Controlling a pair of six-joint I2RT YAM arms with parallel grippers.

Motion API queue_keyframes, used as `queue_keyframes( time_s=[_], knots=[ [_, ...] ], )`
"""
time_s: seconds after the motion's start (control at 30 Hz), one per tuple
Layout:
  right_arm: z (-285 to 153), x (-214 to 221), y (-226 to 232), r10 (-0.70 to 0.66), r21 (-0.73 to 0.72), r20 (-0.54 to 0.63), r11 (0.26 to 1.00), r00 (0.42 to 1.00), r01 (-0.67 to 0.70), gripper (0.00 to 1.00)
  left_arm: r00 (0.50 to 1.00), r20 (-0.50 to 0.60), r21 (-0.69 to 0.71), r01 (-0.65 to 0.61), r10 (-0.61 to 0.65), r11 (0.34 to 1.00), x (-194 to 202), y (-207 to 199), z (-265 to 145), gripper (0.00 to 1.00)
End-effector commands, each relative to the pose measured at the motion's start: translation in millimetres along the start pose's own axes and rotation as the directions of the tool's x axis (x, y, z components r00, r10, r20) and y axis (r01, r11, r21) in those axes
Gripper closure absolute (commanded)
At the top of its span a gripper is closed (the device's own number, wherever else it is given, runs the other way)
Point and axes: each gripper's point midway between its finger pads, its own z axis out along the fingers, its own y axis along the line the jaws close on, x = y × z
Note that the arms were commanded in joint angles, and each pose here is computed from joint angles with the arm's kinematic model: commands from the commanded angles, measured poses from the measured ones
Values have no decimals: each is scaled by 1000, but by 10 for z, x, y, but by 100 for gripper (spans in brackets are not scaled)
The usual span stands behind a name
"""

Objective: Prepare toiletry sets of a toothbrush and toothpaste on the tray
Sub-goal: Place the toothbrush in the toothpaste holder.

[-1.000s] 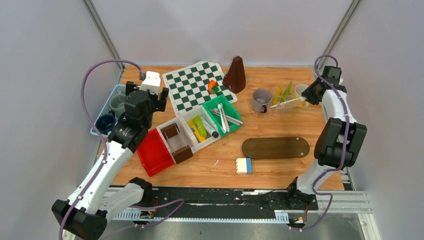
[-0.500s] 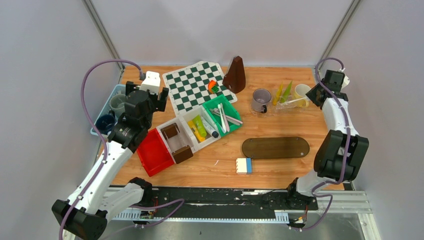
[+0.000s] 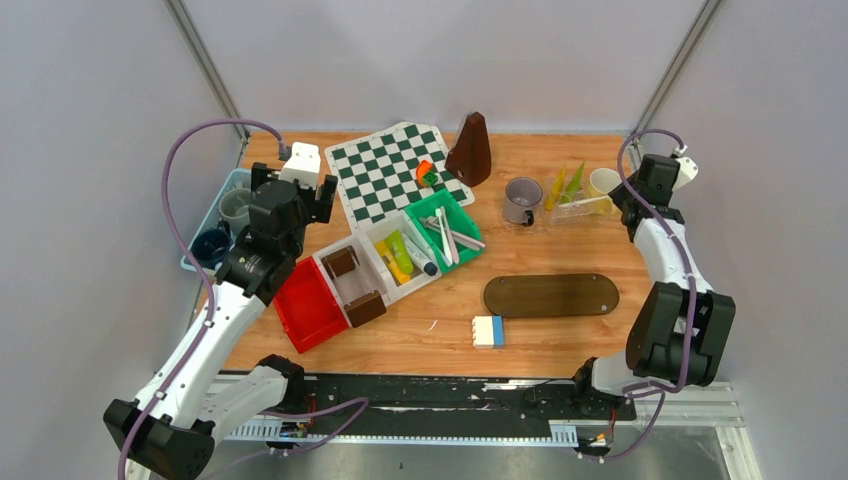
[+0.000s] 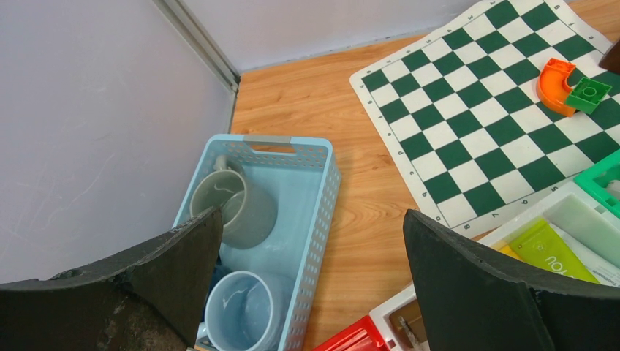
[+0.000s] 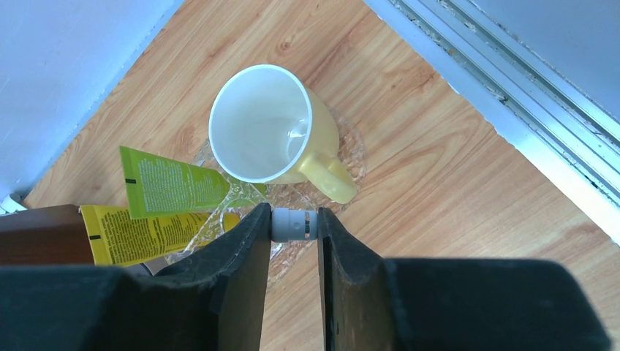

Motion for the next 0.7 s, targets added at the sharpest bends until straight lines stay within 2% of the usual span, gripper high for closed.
queue_keyframes(
  time_s=[0.0,0.37,0.57,0.67],
  knots=[
    [-104,-276,134,18,-33,152,999,988,-13,100,999,37,-7,39,-38,999,-89,30,-3,0],
    [-115,-193,220,5,-62,224,998,975,9,100,999,38,-6,39,-39,999,-88,30,-5,0],
    [-100,-93,198,2,-66,220,998,975,13,100,999,38,-6,38,-38,999,-87,31,-4,0],
    [-93,-42,183,0,-67,215,998,977,15,97,999,39,-7,39,-38,999,-89,35,-7,0]
  ],
)
